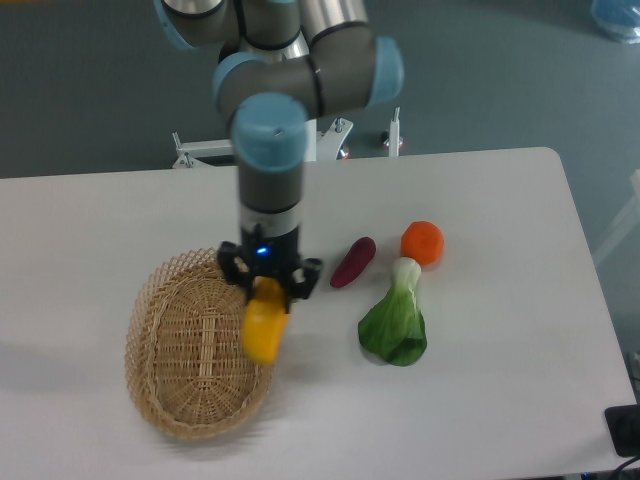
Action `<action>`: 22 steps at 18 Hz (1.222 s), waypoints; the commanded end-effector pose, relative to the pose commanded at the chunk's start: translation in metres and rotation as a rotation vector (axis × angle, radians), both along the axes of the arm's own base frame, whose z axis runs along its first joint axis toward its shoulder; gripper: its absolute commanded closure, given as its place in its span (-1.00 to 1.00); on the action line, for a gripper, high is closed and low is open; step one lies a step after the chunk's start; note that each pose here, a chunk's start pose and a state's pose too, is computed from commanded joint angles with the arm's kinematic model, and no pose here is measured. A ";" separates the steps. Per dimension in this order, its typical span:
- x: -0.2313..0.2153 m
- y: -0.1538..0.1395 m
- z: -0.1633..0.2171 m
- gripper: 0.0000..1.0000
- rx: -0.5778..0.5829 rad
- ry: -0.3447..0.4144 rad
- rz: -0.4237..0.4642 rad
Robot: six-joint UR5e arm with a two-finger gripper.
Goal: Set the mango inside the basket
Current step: 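Lift the mango and carry it over the wicker basket, then lower the mango into the basket and open the gripper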
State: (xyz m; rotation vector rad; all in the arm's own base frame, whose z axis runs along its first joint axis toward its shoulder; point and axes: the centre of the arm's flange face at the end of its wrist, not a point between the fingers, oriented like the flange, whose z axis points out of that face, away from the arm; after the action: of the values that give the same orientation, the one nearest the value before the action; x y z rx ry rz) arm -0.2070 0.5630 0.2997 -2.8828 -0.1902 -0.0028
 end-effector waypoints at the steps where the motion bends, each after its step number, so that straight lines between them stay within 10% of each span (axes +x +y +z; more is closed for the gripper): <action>1: 0.010 0.009 -0.013 -0.06 -0.006 0.012 -0.021; 17: 0.033 0.026 -0.079 -0.09 -0.111 0.016 -0.076; 20: 0.033 0.027 -0.076 -0.30 -0.105 0.019 -0.081; 22: 0.031 0.028 -0.075 -0.96 -0.104 0.023 -0.079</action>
State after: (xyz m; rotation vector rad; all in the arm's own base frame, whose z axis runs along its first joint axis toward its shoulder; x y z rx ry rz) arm -0.1760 0.5905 0.2251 -2.9901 -0.0744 0.0266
